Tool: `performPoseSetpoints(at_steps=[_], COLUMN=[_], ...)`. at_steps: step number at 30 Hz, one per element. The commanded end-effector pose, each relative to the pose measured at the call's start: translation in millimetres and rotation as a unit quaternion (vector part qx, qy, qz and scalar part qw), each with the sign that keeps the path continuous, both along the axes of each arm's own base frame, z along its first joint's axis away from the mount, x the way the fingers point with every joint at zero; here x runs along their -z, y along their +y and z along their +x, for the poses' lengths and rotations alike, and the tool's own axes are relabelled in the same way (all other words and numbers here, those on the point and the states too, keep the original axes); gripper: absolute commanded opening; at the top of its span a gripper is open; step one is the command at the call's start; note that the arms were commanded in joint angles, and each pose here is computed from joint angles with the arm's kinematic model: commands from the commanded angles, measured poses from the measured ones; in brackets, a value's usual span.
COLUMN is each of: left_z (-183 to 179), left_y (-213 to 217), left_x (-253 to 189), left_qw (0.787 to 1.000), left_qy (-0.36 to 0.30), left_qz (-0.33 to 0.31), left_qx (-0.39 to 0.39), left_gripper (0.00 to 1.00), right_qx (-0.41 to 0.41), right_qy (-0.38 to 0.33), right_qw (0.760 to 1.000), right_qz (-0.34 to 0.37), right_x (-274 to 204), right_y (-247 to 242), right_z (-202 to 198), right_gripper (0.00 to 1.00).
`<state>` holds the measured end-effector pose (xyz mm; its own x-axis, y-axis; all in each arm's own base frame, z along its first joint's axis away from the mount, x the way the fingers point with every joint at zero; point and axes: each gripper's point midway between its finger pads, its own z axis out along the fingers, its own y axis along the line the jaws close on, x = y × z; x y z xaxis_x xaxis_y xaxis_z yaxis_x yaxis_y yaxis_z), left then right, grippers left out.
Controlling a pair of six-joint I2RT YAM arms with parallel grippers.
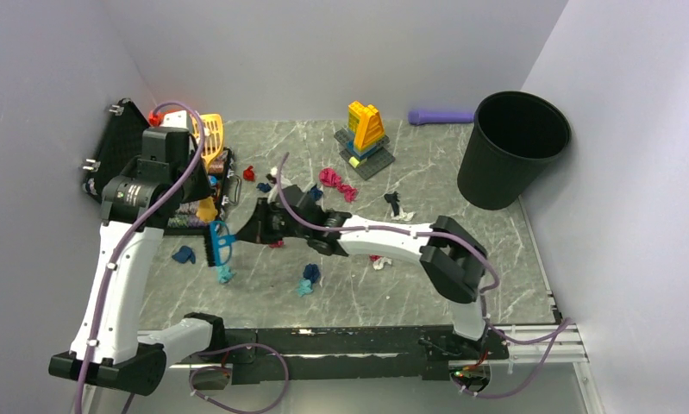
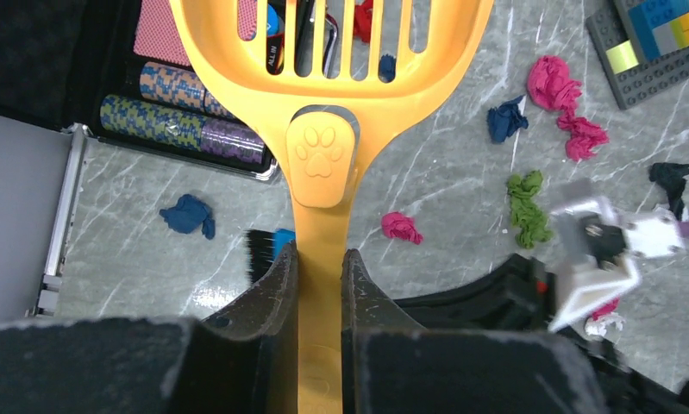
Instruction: Sweep away the paper scraps from the table
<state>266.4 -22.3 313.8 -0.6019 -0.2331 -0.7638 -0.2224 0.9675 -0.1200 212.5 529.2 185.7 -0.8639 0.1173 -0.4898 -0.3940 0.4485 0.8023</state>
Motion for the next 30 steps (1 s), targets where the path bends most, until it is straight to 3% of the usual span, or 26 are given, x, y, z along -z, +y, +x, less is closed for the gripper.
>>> performPoseSetpoints(at_steps=[1, 21, 26, 30], left_z=[-9.4, -44.3, -46.7, -46.8], left_y=[6.3, 26.2, 24.3, 26.6], left_x=[-21.5, -34.5, -29.6, -25.5], left_qw=[1.0, 0.999, 0.999, 0.999], left_qy=[-0.007, -0.015, -0.011, -0.007], left_qz=[0.0, 0.021, 0.017, 0.022], left_qx=[-0.011, -0.043, -0.038, -0.043], left_gripper=[0.0, 0.0, 0.0, 0.0], right_qx=[-0.045, -0.099, -0.017, 0.089], right_qy=[-0.016, 0.044, 0.084, 0.154], right_qw=[0.997, 0.993, 0.996, 0.981], right_qz=[0.064, 0.056, 0.007, -0.077], right_x=[-39.0, 40.3, 79.5, 120.0], right_y=[45.2, 123.1, 120.5, 91.1], right_z=[-6.3, 4.3, 26.0, 37.8], right_gripper=[0.0, 0.0, 0.0, 0.0])
